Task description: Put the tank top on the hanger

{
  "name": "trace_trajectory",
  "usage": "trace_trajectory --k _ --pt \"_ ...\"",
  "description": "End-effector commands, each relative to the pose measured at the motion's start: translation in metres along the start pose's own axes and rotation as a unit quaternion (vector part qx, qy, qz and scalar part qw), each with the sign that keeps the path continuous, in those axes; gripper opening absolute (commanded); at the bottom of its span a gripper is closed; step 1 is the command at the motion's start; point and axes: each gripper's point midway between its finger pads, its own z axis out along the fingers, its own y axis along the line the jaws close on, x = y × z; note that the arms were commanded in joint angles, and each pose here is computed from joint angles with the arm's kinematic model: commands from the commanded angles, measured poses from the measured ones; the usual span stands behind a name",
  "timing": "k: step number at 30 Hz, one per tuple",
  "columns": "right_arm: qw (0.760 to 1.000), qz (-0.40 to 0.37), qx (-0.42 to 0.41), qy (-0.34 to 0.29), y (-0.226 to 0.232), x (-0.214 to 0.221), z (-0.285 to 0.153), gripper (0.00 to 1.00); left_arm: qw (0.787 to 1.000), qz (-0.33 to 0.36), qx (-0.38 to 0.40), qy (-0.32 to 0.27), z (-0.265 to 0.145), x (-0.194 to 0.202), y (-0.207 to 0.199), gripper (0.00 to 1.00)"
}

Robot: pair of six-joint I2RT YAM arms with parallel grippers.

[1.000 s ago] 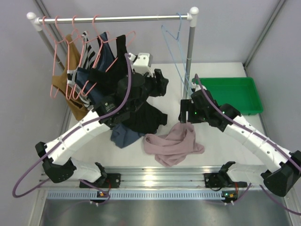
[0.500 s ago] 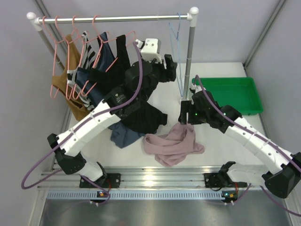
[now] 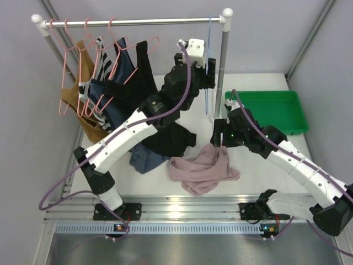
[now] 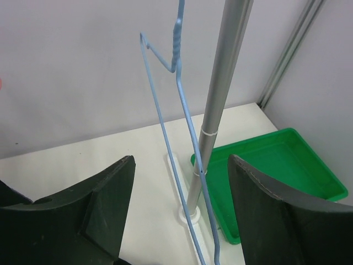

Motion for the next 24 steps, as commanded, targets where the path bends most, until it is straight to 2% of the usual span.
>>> trace_trajectory --k 1,4,11,16,24 --pt "1.0 0.0 -0.007 -0.021 0.002 -0.006 -0.011 0.69 0.999 0.032 -0.023 -0.01 0.007 -0.01 0.006 0.73" --pt "1.0 0.0 -0.005 -0.024 0.001 -0.007 -0.014 0.69 0.999 0.043 -0.028 -0.006 0.011 -0.008 0.006 0.72" --pt "1.0 0.004 -0.003 -0.028 -0.002 -0.006 -0.018 0.68 0.997 0.061 -0.035 0.012 0.013 0.004 0.009 0.63" --pt "1.0 0.006 -0.002 -0.031 -0.003 -0.005 -0.019 0.66 0.997 0.071 -0.027 0.014 0.013 0.004 0.008 0.48" --pt "0.999 0.005 -0.003 -0.033 -0.003 -0.007 -0.022 0.66 0.997 0.076 -0.018 0.025 0.02 0.005 0.016 0.43"
